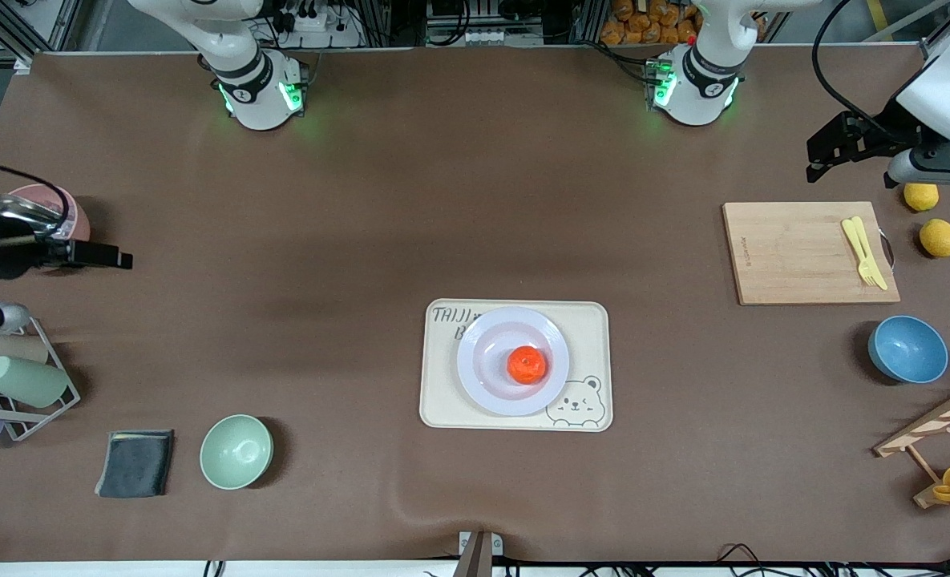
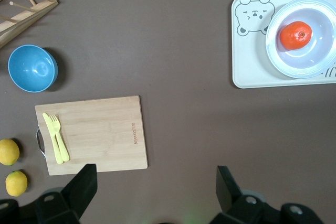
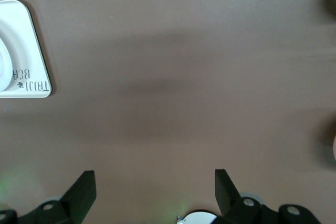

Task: Place orange and plate with both arms

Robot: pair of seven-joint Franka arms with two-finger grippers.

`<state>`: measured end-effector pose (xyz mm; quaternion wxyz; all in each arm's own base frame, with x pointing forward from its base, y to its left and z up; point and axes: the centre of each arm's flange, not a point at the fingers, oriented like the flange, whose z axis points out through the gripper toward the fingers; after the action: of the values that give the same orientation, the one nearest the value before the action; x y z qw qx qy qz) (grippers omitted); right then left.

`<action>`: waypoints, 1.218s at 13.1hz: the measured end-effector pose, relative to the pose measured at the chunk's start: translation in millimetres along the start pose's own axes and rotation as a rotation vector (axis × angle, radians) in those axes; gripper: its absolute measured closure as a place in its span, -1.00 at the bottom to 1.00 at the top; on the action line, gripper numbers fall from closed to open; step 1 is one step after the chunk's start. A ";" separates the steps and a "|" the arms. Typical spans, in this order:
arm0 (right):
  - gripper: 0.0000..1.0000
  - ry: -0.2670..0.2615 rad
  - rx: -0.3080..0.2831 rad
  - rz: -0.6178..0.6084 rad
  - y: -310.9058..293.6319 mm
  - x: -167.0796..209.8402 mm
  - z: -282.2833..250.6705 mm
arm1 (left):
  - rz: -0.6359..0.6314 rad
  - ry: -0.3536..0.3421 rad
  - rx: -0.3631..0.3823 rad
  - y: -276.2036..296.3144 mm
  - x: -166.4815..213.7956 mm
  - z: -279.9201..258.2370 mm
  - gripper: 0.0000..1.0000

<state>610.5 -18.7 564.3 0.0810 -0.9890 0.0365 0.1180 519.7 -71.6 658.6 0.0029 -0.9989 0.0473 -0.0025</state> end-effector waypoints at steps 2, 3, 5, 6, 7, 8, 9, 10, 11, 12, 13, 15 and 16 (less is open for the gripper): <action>-1.00 0.059 -0.004 0.012 3.5 -23.8 6.3 | 0.000 0.000 0.000 0.0 0.0 0.0 -1.00; -1.00 0.085 -0.009 0.015 4.1 -37.9 9.3 | 0.000 0.000 0.000 0.1 0.0 -0.1 -1.00; -1.00 0.112 -0.018 0.017 4.1 -63.6 9.3 | 0.000 0.000 0.000 0.1 0.0 -0.1 -1.00; -1.00 0.119 -0.019 0.016 3.5 -71.1 9.2 | 0.000 0.000 0.000 0.1 0.0 -0.1 -1.00; -1.00 0.123 -0.019 0.015 2.6 -74.5 9.6 | 0.000 0.000 0.000 0.1 0.0 -0.1 -1.00; -1.00 0.125 -0.020 0.012 0.9 -75.0 11.0 | 0.000 0.000 0.000 0.1 0.0 -0.1 -1.00; -1.00 0.125 -0.021 0.008 -1.4 -74.4 12.9 | 0.000 0.000 0.000 0.1 0.0 -0.1 -1.00; -1.00 0.132 -0.022 0.005 -2.9 -73.4 13.3 | -0.001 0.000 0.000 0.0 0.0 -0.1 -1.00; -1.00 0.146 -0.024 0.004 -3.0 -72.2 11.7 | -0.001 0.000 0.000 -0.2 0.0 -0.1 -1.00; -1.00 0.163 -0.025 0.004 -2.8 -70.7 8.7 | -0.001 0.000 0.000 -0.2 0.0 -0.1 -1.00; -1.00 0.180 -0.025 0.003 -3.2 -69.0 4.0 | -0.001 0.000 0.000 -0.2 0.0 -0.1 -1.00; -1.00 0.210 -0.024 -0.001 -5.3 -64.9 -9.4 | -0.001 0.000 0.000 -0.2 0.0 -0.1 -1.00; -1.00 0.218 -0.024 -0.003 -6.0 -62.3 -13.3 | -0.001 0.000 0.000 -0.2 0.0 -0.1 -1.00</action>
<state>553.7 -11.7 592.9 0.0650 -0.9969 0.0422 0.0099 519.7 -71.4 658.7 0.0029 -0.9989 0.0468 -0.0027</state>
